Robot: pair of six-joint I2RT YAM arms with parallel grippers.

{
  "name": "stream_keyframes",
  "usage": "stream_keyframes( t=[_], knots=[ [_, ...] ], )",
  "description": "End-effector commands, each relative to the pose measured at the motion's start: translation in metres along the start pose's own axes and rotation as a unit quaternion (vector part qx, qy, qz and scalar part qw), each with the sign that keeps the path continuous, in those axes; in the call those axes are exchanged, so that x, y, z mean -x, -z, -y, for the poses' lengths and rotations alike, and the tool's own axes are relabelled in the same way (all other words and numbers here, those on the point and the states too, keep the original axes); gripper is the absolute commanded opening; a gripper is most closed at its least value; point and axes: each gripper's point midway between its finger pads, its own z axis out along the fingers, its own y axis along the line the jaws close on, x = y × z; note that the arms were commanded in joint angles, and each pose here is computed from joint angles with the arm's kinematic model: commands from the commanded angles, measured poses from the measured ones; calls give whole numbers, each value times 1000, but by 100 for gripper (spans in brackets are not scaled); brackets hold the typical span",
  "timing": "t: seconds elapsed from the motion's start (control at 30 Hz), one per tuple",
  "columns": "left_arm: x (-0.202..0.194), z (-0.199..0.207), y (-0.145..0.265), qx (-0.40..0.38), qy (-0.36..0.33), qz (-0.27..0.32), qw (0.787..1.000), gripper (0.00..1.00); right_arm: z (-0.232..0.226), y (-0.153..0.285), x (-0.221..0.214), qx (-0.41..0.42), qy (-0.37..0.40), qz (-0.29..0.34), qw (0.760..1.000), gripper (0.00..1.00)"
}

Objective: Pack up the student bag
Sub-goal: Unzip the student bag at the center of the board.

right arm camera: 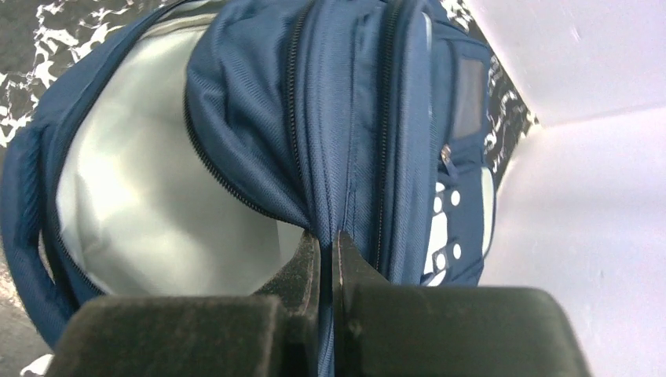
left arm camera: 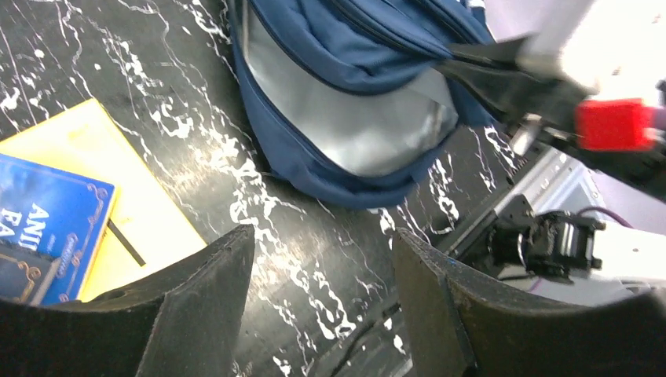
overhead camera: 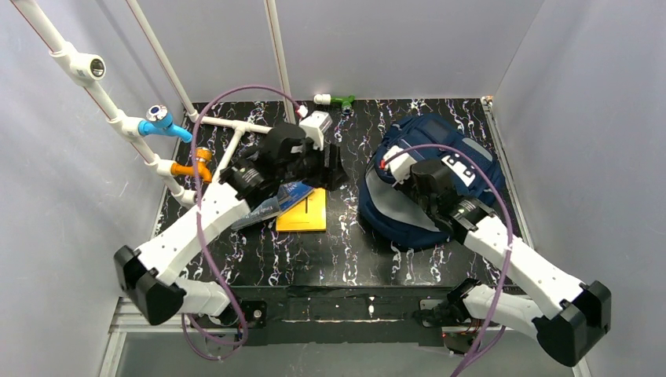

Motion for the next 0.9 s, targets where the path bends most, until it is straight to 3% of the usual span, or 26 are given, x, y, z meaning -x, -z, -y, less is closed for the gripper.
stream_keyframes(
  t=[0.0,0.1,0.23,0.43,0.53,0.6,0.63,0.67,0.7,0.8,0.87],
  knots=[
    [-38,3,22,-21,28,-40,999,63,-15,-19,52,58,111,122,985,1],
    [-44,11,39,-44,37,-34,998,64,-25,-29,56,88,206,127,966,1],
    [-46,21,63,-76,29,-18,997,65,-41,-40,30,147,297,78,940,1],
    [-44,19,99,-76,2,31,997,71,-38,-22,-13,121,235,30,964,1],
    [-41,12,113,-60,-6,59,996,77,-12,-6,-24,53,174,-2,983,4],
    [-40,9,120,-54,-11,71,996,79,5,4,-19,9,121,-9,993,37],
    [-39,9,122,-53,-13,76,996,79,10,8,-16,-1,89,-11,996,58],
    [-38,9,124,-53,-14,80,995,79,11,12,-7,4,55,-5,998,87],
    [-37,9,125,-52,-15,83,995,80,5,13,3,24,16,3,1000,97],
    [-33,9,131,-49,-17,91,994,80,-25,18,54,124,-133,38,983,98],
    [-30,9,136,-46,-17,99,994,80,-45,20,91,185,-264,51,945,98]
  ],
)
